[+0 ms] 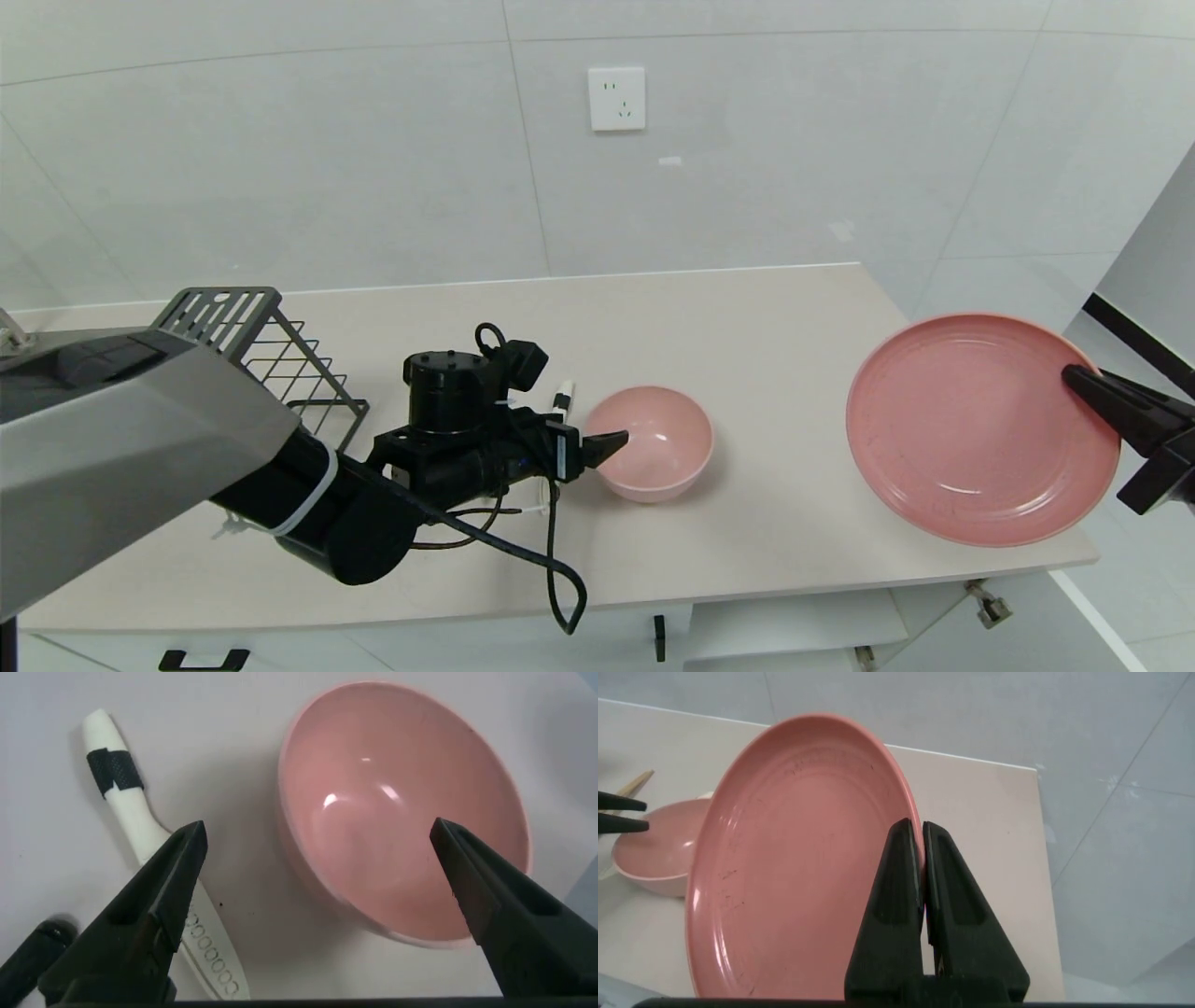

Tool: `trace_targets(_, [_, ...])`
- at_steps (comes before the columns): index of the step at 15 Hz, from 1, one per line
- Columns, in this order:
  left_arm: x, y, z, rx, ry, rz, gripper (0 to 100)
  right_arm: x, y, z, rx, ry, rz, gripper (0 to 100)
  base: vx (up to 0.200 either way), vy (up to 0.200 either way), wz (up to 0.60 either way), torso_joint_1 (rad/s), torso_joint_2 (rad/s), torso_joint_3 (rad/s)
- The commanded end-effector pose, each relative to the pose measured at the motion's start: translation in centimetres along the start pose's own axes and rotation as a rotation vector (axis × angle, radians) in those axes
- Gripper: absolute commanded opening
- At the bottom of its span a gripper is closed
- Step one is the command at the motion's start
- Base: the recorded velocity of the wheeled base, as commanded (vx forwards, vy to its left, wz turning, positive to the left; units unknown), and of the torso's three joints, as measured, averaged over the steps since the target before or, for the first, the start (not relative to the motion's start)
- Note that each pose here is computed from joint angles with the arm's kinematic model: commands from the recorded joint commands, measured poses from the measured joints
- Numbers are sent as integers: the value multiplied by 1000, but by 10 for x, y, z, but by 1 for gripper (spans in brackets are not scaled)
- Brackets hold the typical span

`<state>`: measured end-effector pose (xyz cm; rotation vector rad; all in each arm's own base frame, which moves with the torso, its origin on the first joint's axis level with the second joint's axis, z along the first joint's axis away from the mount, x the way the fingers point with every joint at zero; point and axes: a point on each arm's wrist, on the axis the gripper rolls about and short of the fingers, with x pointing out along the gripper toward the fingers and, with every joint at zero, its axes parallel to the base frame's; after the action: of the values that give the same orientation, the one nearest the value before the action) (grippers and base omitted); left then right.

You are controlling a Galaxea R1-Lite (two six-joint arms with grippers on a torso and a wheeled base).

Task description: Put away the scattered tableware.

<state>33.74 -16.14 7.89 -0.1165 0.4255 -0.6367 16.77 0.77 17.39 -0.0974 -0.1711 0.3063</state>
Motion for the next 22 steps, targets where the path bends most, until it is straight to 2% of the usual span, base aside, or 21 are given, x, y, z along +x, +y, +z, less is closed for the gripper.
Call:
trace_targets(1, [9,2,-4,-2,9,3,100,0,0,-1,1,3,2,0,0,0,0,0,0,0])
trace_targets(17, [26,-5,-20,0,53,-17,100,1,0,-1,-3,7,4,0,0,0,0,0,0,0])
trace_targets(18, [25,-4,-23,0,63,-15,0,1,0,-1,-3,7,4,0,0,0,0,0,0,0])
trace_targets(20, [25,-3,-29,-5,81,-12,0,1,0,-1,-5,5,3,0,0,0,0,0,0,0])
trace_targets(22, [24,-5,-22,12,9,-25,0,1,0,-1,-5,5,3,0,0,0,0,0,0,0])
